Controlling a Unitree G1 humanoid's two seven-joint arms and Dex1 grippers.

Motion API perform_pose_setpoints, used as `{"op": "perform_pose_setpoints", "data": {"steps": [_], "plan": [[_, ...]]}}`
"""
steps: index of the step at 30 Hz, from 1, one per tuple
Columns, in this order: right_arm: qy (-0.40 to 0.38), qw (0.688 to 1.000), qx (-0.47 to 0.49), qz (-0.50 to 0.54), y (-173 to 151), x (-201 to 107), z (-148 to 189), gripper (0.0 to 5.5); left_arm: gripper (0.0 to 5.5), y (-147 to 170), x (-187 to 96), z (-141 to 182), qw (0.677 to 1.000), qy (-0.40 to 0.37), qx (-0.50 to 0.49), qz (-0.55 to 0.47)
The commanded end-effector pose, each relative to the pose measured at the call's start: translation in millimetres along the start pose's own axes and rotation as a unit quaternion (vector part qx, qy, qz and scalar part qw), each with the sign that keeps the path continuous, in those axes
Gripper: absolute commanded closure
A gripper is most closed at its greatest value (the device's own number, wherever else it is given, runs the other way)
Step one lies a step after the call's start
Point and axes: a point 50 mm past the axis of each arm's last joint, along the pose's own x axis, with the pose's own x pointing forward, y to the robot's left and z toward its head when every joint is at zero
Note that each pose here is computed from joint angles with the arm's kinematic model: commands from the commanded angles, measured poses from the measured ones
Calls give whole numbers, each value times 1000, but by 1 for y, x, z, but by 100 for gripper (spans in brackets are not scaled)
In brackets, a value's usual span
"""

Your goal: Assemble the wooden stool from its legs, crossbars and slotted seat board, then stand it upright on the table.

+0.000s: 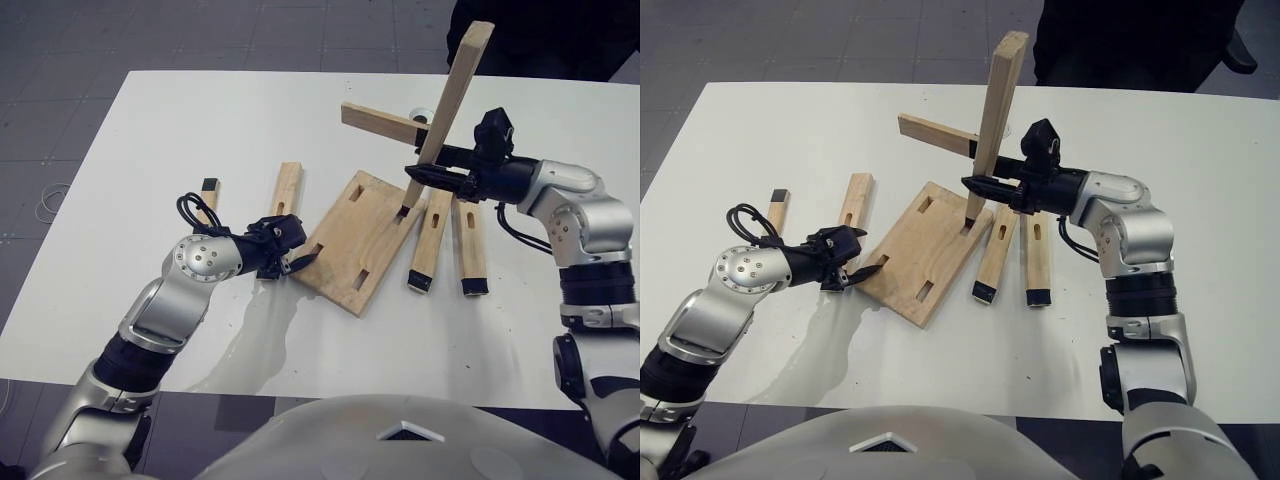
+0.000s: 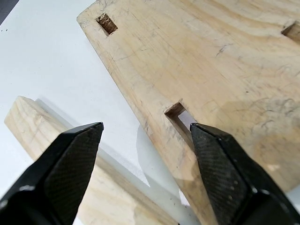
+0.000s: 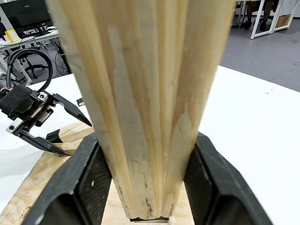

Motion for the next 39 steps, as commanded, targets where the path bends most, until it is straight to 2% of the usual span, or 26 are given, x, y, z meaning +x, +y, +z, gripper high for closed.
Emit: {"op": "perform_pose_setpoints", "data": {"steps": [1, 24, 39], "plan": [[-4, 1000, -3, 1, 2, 0, -3, 347, 206, 0, 1, 1, 1000, -1, -3, 0], [5, 999, 18, -26, -4, 12, -33, 348, 206, -1, 1, 1, 1000, 0, -9, -4], [118, 991, -52, -37, 15, -9, -98, 348, 206, -2, 1, 0, 1000, 0, -14, -2]]}}
